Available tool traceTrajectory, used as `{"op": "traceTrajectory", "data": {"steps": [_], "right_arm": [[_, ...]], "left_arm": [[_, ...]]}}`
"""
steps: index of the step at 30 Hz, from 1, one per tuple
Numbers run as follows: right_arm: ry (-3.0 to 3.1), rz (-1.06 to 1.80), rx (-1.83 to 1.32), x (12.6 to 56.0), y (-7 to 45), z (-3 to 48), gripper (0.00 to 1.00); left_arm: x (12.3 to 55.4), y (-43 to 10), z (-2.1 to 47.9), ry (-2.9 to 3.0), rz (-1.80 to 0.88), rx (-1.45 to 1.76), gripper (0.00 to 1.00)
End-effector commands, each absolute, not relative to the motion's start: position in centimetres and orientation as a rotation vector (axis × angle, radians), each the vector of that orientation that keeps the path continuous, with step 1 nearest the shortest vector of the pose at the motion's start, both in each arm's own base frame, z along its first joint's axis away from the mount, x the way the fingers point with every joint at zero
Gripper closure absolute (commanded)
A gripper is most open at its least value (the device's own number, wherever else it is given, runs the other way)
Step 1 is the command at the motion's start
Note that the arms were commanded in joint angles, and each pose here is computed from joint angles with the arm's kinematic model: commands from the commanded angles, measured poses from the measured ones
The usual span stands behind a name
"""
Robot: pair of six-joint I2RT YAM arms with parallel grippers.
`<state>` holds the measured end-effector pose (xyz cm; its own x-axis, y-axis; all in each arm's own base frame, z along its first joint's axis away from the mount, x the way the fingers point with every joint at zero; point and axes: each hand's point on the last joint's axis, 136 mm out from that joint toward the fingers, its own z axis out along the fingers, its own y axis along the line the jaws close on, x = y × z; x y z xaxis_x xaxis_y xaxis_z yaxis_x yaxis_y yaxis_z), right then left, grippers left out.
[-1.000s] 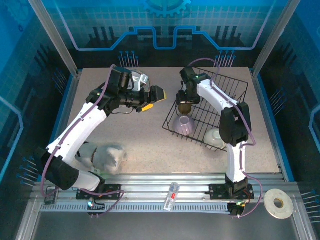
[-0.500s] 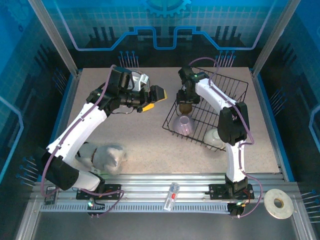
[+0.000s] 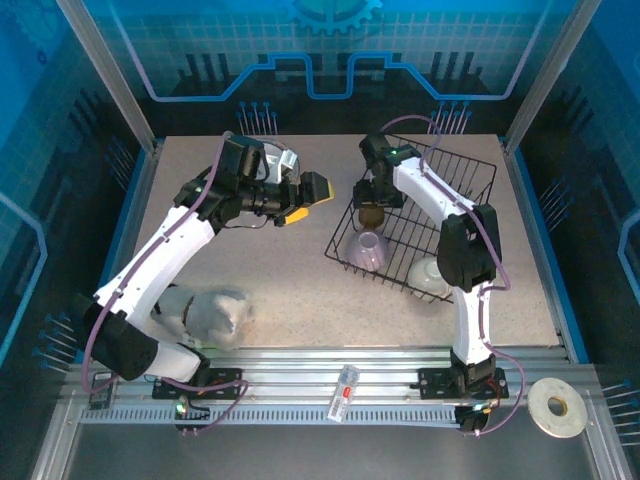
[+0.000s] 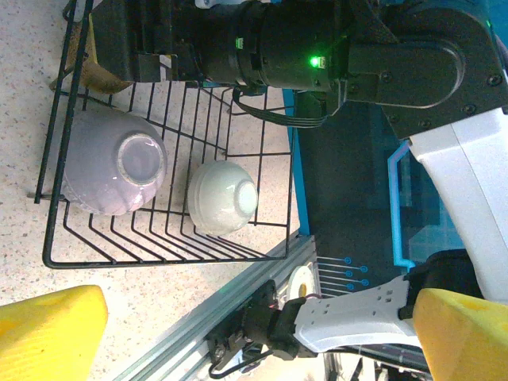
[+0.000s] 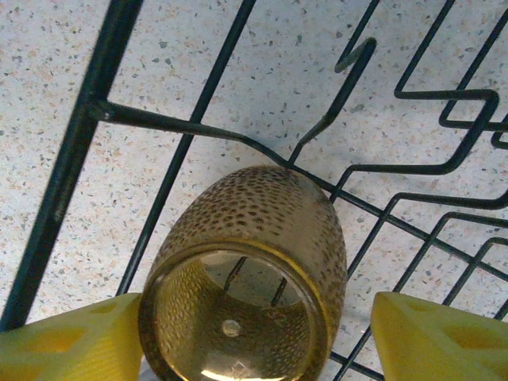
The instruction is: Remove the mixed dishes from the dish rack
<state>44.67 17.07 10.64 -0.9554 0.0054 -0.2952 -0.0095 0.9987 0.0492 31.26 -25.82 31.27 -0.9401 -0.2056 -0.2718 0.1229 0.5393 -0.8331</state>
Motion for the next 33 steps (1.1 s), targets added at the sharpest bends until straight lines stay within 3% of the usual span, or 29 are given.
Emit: {"op": "traceTrajectory", "data": {"steps": [1,13,24,33], "right_arm": [[2.814,0.055,0.026,44.7,16.1,11.4,0.23],[2.846,0.022,0.033,44.4,15.8,9.8,0.27],[2.822,0.068,0.036,44.1,16.0,10.6,0.45],[2.779,0.107,0.033,43.7,15.8,12.4,0.55]], "left_arm": [[30.6,-26.0,31.4,2.441,-1.393,-0.062,0.01],[30.6,-26.0,31.1,2.449,-1.394,-0.078,0.01],[30.9,-25.8,30.9,2.455,-1.39,-0.116,0.01],[33.0,-23.4,30.6,2.4,-1.498,-0.364,0.01]]}}
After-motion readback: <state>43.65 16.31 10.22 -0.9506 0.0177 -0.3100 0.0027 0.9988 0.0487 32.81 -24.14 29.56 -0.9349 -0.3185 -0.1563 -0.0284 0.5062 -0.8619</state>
